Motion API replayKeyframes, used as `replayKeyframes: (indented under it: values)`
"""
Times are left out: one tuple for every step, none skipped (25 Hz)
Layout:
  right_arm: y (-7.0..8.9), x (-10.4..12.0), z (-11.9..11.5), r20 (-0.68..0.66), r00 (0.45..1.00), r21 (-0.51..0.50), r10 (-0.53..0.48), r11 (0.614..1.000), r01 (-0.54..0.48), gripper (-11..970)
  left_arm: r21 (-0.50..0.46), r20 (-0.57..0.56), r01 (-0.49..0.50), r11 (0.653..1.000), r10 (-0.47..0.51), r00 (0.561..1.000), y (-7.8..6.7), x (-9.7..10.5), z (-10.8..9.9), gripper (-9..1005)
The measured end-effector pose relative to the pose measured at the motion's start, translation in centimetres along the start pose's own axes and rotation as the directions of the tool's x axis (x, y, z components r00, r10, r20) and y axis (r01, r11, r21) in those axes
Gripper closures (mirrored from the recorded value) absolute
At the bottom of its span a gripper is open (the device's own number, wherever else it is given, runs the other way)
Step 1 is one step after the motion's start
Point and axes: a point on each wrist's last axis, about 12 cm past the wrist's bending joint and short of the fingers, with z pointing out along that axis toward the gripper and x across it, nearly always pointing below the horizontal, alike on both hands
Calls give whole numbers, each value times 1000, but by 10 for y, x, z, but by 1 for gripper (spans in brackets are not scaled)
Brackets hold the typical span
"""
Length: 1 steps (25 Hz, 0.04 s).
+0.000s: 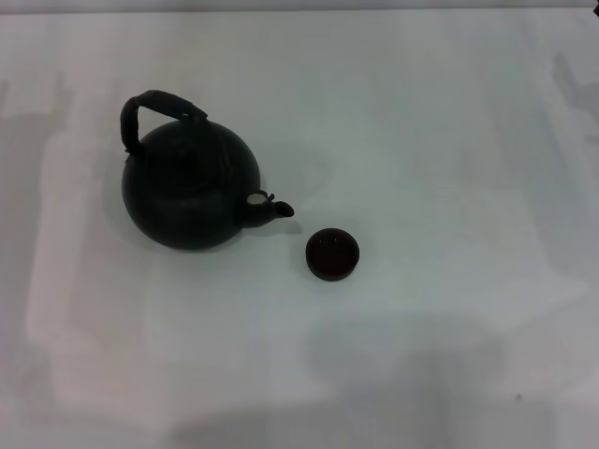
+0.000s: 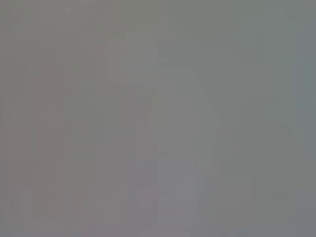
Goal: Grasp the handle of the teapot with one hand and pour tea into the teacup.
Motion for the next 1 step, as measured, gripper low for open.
replayKeyframes:
  values:
    - [0, 0, 0, 0, 1000, 0, 0, 1000, 0, 125, -10, -7, 4, 1000, -4, 1000, 1, 1, 0, 190]
